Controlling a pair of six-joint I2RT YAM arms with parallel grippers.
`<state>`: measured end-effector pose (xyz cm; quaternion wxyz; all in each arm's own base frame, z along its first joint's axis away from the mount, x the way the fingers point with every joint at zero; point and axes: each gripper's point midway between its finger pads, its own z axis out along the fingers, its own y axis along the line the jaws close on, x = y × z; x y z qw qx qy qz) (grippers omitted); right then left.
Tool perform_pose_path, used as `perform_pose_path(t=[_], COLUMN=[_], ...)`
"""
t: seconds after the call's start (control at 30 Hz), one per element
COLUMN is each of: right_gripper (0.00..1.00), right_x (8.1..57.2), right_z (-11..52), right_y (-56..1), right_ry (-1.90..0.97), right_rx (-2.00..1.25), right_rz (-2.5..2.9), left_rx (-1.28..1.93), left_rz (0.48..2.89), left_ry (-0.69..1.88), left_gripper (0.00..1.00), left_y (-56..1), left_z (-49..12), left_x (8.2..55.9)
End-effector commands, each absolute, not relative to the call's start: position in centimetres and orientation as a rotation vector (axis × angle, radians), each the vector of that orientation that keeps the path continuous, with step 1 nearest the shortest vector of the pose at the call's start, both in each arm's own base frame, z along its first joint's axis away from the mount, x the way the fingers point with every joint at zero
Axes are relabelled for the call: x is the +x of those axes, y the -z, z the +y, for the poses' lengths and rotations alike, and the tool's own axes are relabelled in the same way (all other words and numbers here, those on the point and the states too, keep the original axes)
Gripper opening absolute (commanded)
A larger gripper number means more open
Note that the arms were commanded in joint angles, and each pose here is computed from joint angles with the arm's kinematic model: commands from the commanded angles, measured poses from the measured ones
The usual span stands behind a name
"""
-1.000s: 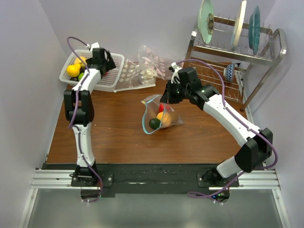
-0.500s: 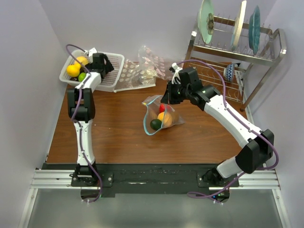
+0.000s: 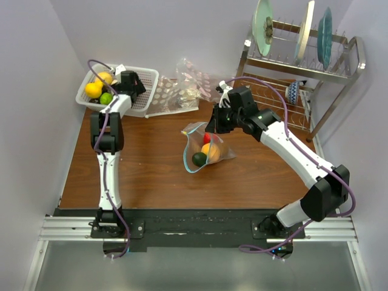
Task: Place the food in the zip-top bag and seal the zipper
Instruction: Pick up the fake vegetable from the bin.
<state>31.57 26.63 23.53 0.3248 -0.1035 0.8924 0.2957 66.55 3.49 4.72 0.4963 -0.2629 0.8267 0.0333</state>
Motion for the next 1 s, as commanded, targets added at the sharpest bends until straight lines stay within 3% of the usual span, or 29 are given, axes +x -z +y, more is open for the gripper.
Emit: perform_pose_path(t=[0.0,0.3,0.43,0.63,0.73,0.83,0.97], right_gripper=[0.00,0.00,0.00,0.00,0.00,0.00,0.00], right_x=[31.5,32.0,31.7,31.6,31.6,31.6,31.5], right_z=[26.7,27.1,27.0,26.7,26.6,26.5,26.6], right_y=[-24.4,-23.9,-24.1,-24.3,-24.5,-24.9,-25.0], right_ry=[-0.796,-0.807,-0.807,-0.798,-0.787,-0.786,-0.797], right_rx=[-0.294,-0.284,-0.283,-0.273,-0.275,-0.278,-0.281], right_rz=[2.309,2.326,2.319,2.315,2.311,2.304,2.299], left_rx=[-0.620,-0.635,-0.634,-0.619,-0.613,-0.606,-0.600], left_rz=[1.915,1.875,1.861,1.846,1.832,1.817,1.798], left_ry=[-0.077,-0.073,-0.083,-0.069,-0.033,0.001,0.044], left_gripper=[0.98,0.93,0.87,0.69,0.67,0.55,0.55], left_y=[-6.7,-7.1,-7.9,-9.2,-10.5,-12.0,-14.4], left_z=[4.2,6.2,6.7,6.6,6.0,5.7,5.0], left_x=[68.4,68.9,69.0,69.1,68.8,68.2,67.3])
